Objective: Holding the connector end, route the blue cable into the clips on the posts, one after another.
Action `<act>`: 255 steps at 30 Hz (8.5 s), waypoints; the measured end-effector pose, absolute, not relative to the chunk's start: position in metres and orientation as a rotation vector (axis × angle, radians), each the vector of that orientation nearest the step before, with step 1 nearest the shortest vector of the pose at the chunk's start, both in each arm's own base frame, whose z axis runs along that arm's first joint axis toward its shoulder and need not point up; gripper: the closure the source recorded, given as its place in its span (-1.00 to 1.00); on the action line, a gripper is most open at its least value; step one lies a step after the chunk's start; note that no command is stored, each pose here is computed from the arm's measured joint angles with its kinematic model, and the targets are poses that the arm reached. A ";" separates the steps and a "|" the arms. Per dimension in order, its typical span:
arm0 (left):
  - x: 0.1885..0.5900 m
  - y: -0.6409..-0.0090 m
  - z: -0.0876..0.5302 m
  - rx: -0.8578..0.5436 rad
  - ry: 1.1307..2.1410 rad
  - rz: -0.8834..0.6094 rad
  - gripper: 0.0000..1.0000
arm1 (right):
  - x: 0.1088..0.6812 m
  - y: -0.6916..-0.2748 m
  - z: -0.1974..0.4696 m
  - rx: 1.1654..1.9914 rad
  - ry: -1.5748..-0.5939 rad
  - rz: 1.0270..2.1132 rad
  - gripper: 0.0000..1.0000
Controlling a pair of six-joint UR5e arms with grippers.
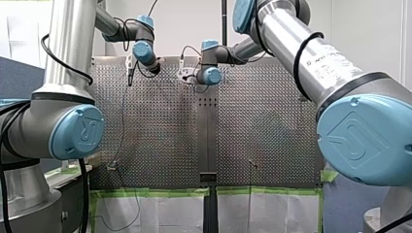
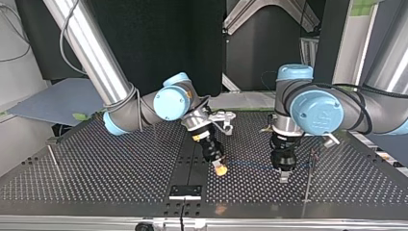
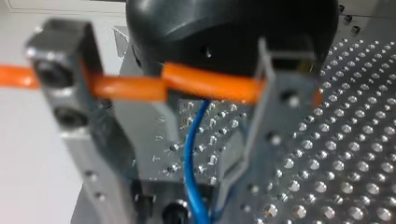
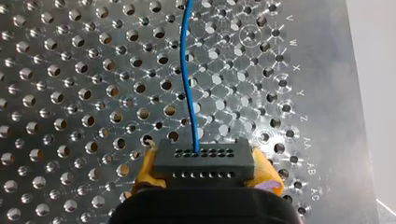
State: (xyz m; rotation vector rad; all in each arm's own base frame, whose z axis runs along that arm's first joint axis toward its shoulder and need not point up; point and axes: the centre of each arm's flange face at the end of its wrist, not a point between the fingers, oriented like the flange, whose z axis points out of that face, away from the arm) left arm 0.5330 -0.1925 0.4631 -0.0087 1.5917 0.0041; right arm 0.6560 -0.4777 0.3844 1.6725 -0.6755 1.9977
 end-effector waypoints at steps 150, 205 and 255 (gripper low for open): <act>0.503 -0.310 0.292 0.072 1.826 -0.001 1.00 | 0.540 -0.473 0.189 1.932 -0.922 1.430 1.00; 0.468 -0.387 0.127 0.176 1.879 -0.093 1.00 | 0.452 -0.425 0.057 1.861 -1.027 1.443 1.00; 0.425 -0.453 0.002 0.201 1.801 -0.225 1.00 | 0.372 -0.417 -0.074 1.765 -1.106 1.447 1.00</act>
